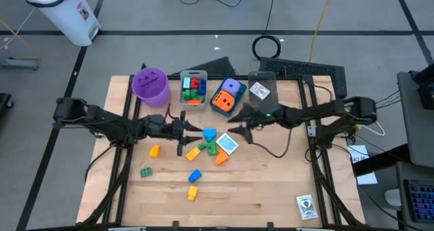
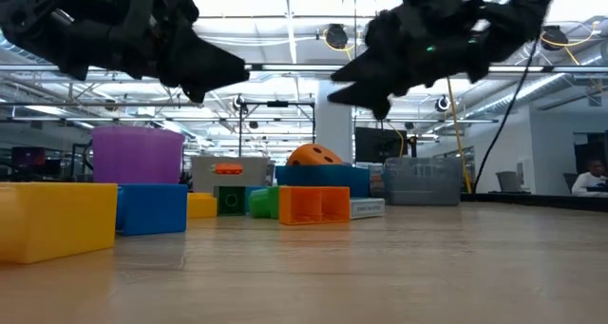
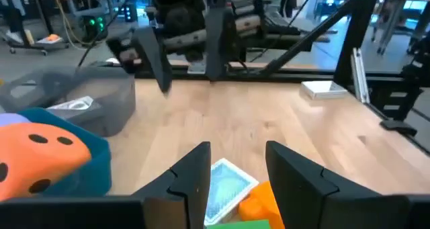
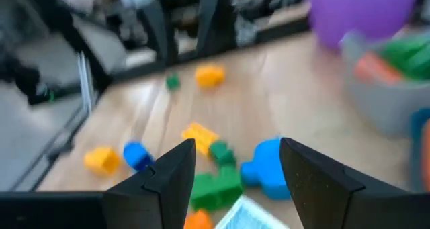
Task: Pick & Place Toys
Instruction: Put the blue game piece into the gray bin
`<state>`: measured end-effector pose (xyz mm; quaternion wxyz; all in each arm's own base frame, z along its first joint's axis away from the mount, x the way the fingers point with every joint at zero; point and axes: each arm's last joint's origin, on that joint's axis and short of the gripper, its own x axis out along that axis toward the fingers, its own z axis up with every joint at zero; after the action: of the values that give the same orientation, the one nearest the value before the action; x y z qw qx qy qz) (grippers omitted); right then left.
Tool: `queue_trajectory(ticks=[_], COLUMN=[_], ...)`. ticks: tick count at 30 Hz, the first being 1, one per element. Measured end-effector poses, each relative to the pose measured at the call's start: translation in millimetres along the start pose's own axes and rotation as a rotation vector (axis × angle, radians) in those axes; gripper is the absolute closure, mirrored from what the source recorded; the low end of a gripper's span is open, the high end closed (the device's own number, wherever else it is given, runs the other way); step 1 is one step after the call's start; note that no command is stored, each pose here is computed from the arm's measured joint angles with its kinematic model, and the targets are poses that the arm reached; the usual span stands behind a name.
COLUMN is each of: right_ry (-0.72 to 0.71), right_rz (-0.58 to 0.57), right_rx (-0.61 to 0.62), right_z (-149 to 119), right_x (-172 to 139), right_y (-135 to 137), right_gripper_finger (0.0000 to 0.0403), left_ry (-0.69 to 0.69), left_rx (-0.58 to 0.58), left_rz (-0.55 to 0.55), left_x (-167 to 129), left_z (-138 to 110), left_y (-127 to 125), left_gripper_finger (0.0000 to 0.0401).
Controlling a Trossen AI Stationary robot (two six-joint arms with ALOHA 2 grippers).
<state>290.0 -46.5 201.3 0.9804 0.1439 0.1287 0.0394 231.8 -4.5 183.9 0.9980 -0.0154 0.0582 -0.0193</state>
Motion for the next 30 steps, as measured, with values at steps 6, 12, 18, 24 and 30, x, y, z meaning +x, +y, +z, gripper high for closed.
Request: queue_trajectory(ticks=[6,12,18,24,30], right_ry=[0.224,0.336,0.372,0.395,0.409], right_rz=[0.059,0.114,0.073,0.013,-0.007], right_rx=[-0.04,-0.045,-0.1,-0.187,-0.216], right_z=[7.1,6.7,-6.1,-15.8,-18.8], right_x=[52.1,90.1,109.3,117.5,119.7], right_y=[-18.2,-41.3,-55.3,-47.5,-40.9], right_gripper_finger=[0.0195,0.0195,0.0195,0.0195,0.0195], left_ry=[-0.007,-0.029,-0.01,0.002,0.006], left_rx=[0.006,-0.003,-0.016,-0.031,-0.03], left_rz=[0.043,0.055,0.055,0.055,0.055], left_x=[-0.9,-10.9,-23.2,-29.5,-30.1], left_z=[1.4,12.4,19.7,22.5,22.5], left_y=[9.6,11.7,10.5,9.9,9.9], left_gripper_finger=[0.0251,0.0251,0.0251,0.0252,0.0251])
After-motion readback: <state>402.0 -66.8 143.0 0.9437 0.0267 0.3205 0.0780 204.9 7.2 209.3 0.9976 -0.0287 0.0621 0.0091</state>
